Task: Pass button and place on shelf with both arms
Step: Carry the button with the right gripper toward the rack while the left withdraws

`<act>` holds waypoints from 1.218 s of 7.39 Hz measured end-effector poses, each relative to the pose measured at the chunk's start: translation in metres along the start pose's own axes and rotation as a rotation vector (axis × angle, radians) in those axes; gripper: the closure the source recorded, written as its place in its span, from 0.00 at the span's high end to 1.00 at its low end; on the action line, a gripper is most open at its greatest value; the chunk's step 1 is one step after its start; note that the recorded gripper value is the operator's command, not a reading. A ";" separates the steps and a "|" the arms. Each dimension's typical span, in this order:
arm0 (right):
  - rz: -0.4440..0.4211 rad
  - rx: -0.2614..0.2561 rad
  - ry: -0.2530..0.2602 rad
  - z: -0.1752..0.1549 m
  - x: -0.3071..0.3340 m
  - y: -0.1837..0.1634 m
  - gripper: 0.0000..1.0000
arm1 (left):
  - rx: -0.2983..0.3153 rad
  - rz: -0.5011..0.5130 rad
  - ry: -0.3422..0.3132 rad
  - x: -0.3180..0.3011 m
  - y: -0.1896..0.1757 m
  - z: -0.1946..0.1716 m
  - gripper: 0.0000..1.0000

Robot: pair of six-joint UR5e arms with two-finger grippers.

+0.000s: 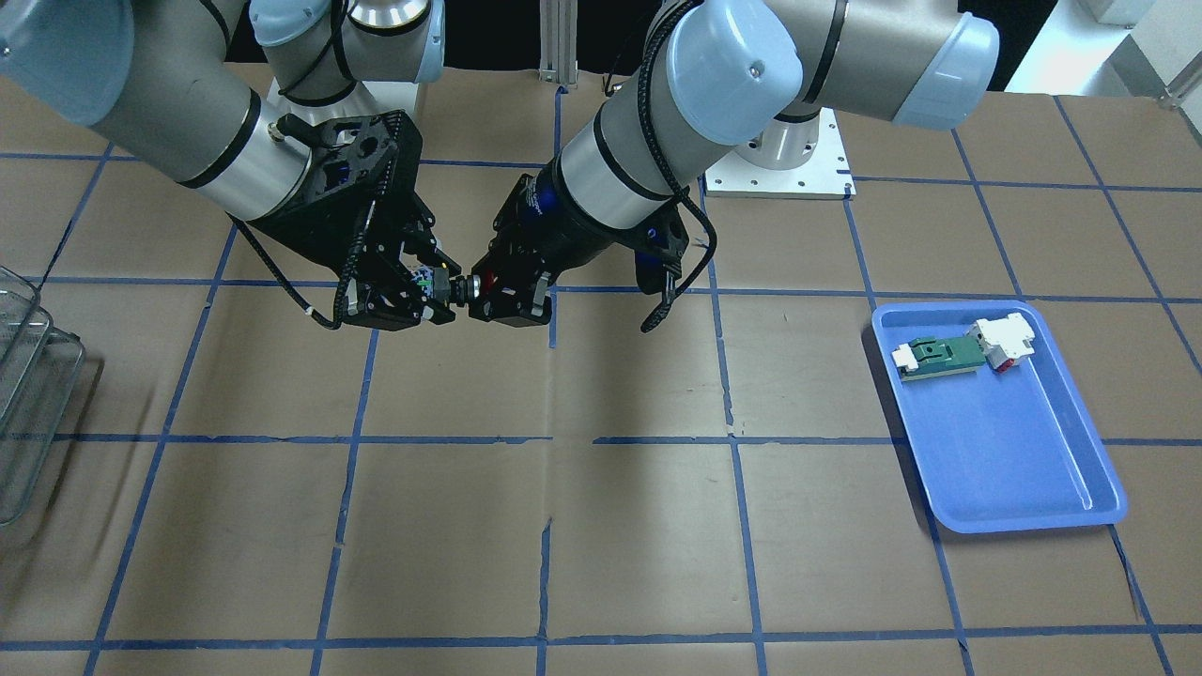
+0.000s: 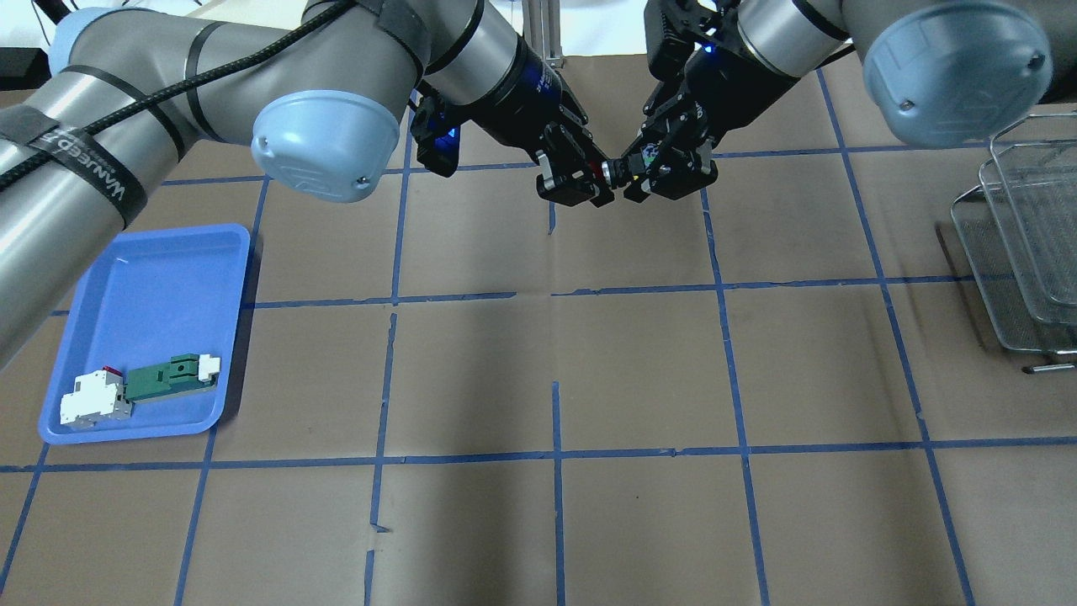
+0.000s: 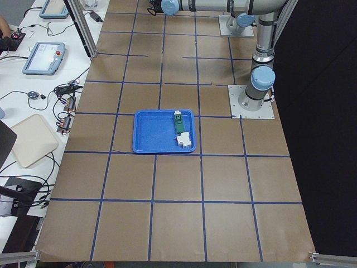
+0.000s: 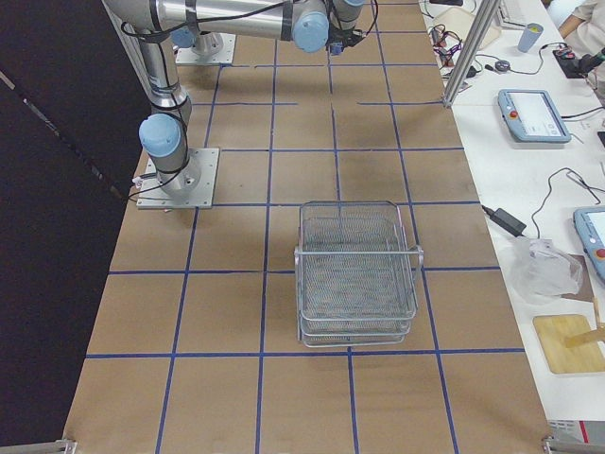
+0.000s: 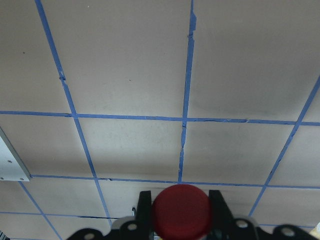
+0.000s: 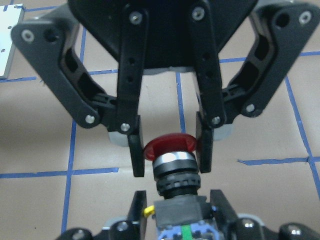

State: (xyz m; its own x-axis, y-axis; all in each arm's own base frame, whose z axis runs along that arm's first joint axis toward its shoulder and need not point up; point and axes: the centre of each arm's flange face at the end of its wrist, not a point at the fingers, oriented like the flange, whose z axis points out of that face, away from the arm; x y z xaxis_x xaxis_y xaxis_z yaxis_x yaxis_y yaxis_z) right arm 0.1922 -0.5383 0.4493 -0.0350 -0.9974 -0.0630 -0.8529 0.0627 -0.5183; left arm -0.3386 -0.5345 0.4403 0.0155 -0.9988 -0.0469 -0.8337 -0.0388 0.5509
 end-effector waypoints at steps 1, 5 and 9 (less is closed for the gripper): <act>0.000 0.000 0.001 0.000 0.000 0.000 0.00 | 0.005 -0.002 0.004 0.000 0.000 -0.001 1.00; 0.006 -0.060 0.012 -0.005 0.004 0.013 0.00 | -0.006 0.006 0.021 0.000 0.001 -0.002 1.00; 0.107 -0.136 0.102 -0.077 0.043 0.162 0.00 | 0.164 0.164 0.091 0.037 -0.075 -0.039 1.00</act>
State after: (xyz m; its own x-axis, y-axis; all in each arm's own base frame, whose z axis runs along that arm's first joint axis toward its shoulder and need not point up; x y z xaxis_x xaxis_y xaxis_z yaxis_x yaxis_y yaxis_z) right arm 0.0123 -0.5735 0.4280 -0.1762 -0.9841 -0.0212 -0.9036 0.1703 -0.3931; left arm -0.2540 -0.5700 0.4296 -0.0842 -0.9902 0.1112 -0.9075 0.1223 0.4018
